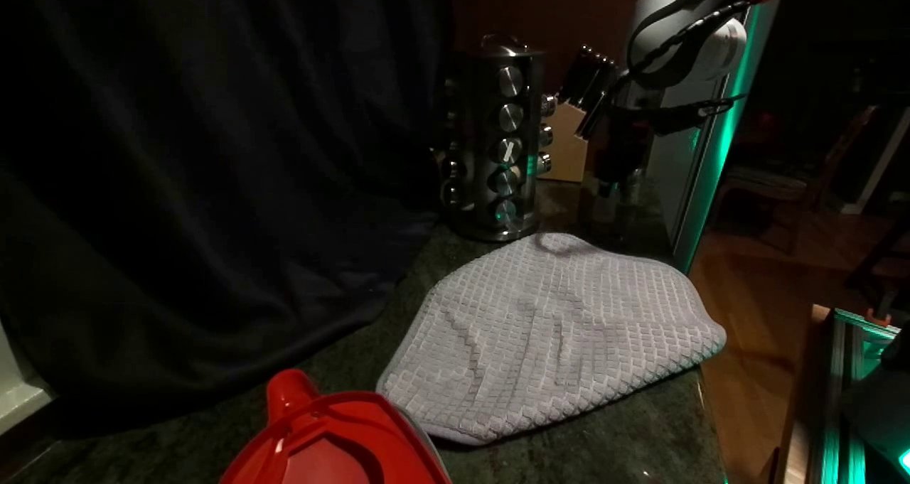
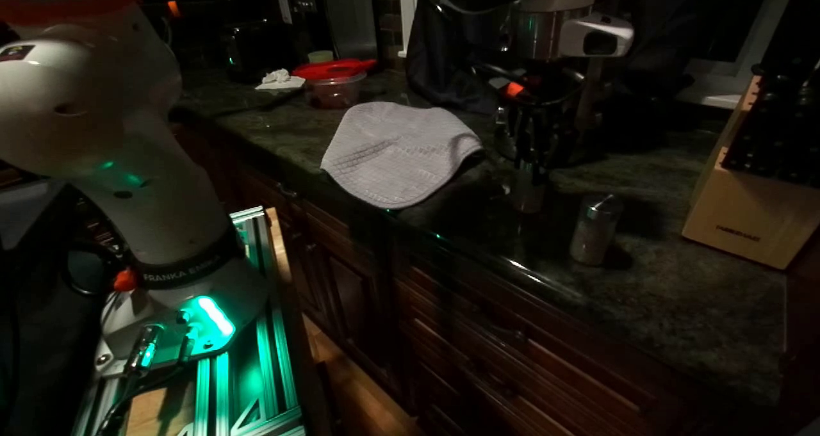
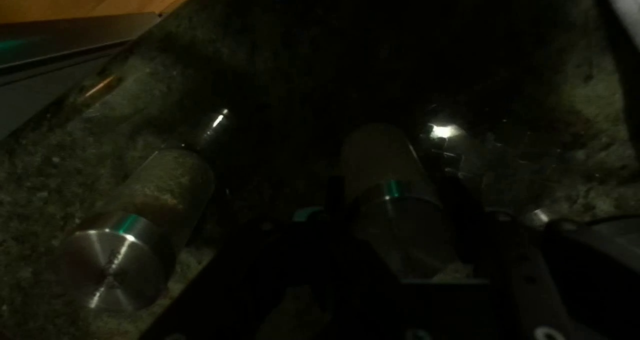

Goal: Place the spice jar onto the spice rack

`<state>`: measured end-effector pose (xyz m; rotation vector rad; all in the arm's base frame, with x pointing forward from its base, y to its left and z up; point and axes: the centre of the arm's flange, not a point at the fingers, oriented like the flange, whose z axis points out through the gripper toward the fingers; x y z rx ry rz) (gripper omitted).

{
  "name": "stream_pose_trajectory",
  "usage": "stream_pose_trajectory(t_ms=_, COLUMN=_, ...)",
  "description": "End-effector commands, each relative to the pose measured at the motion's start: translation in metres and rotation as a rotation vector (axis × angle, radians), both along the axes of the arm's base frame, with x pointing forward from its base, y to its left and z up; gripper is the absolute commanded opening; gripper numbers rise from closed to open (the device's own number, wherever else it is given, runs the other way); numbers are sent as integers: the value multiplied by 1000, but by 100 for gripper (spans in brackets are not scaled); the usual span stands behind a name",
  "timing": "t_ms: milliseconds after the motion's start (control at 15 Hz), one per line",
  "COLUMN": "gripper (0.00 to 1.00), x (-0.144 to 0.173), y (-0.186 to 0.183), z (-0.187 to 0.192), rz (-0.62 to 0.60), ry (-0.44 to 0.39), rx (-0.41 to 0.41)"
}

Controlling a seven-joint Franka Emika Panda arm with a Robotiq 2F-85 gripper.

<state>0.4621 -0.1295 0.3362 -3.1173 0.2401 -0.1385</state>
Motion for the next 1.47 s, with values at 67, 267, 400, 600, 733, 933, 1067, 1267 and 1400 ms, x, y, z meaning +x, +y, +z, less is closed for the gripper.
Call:
stream_pose_trajectory(t_ms=67, gripper=24, x=1, y=-32, z=9, rz=-91, ry=35, rx=156)
stream_pose_trajectory(t_ms=267, gripper=24, x=0, y=-45, z=10, rz=-157, ry=81, rx=268)
stream_pose_trajectory(t_ms=400, gripper=24, x=1, y=-51, z=9, rz=-209, ry=118, rx=341)
stream_pose_trajectory(t_ms=600, gripper=24, x=6, y=-56, z=3, rz=-290, ry=179, rx=447)
stream_pose_trajectory(t_ms=733, gripper=24, x=9, y=-59, z=-3, rz=-336, ry=213, rx=511)
stream_pose_trajectory(t_ms=933, gripper=24, x=14, y=-64, z=-14, rz=-425, ry=237, rx=577)
stream_pose_trajectory(t_ms=1067, gripper=24, x=18, y=-70, z=-20, rz=-492, ry=247, rx=624)
stream_pose_trajectory(t_ms=1267, gripper=24, x=20, y=-77, z=-30, rz=-583, ry=270, rx=689)
stream_pose_trajectory(t_ms=1400, gripper=24, x=21, y=-79, z=-34, rz=-632, ry=300, rx=737)
